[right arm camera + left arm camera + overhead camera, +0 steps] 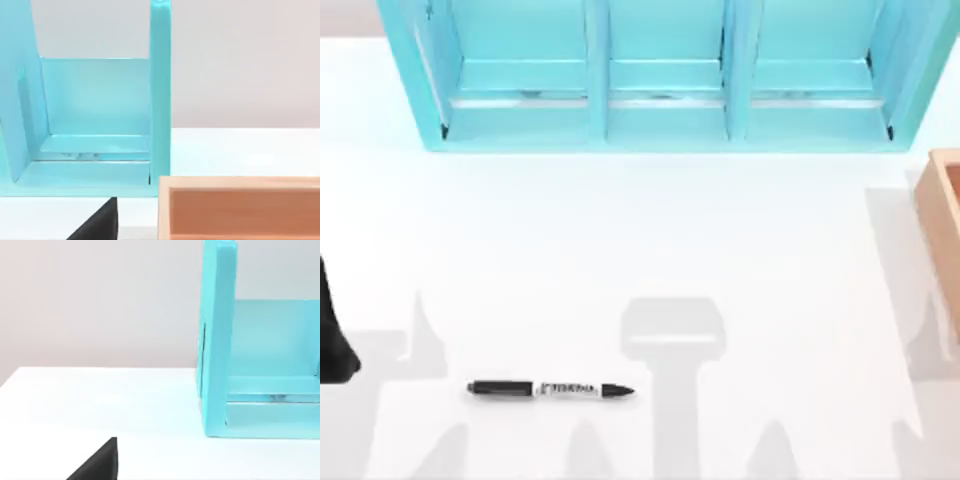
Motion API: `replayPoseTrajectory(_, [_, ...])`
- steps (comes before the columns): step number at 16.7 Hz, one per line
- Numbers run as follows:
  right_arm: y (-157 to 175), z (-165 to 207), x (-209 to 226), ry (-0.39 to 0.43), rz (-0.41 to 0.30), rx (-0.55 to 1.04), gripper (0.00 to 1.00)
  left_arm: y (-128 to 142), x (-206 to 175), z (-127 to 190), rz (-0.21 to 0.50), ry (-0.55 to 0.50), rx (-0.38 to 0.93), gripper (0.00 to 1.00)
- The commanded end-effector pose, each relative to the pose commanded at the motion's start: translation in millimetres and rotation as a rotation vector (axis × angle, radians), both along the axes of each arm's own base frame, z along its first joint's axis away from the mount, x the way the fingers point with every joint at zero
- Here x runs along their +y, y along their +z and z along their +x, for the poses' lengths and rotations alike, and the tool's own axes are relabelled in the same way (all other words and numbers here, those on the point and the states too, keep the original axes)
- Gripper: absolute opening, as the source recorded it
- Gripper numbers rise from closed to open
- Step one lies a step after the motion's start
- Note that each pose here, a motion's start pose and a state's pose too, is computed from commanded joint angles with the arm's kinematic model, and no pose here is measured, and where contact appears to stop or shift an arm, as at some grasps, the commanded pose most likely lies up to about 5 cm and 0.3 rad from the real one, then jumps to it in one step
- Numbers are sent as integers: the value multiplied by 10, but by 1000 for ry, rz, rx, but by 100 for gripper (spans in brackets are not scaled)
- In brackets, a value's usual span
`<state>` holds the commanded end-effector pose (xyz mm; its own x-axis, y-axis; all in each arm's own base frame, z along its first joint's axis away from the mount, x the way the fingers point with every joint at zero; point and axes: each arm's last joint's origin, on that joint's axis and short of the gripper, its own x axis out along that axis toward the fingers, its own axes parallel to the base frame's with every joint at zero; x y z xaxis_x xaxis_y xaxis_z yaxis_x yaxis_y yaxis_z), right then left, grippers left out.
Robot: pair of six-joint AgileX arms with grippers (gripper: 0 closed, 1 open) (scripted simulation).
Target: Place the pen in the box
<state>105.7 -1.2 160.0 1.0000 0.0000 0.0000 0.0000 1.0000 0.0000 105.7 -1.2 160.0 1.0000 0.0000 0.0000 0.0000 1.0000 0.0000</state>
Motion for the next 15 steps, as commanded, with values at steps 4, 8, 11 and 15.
replayPoseTrajectory(4, [23,6,16,15,-10,27,100,0,0,0,0,0,0,100])
replayPoseTrajectory(8, [198,59,109,101,-73,173,100,0,0,0,0,0,0,100])
replayPoseTrajectory(11, [455,169,238,203,-155,320,100,0,0,0,0,0,0,100])
replayPoseTrajectory(15, [930,466,553,377,-300,500,100,0,0,0,0,0,0,100])
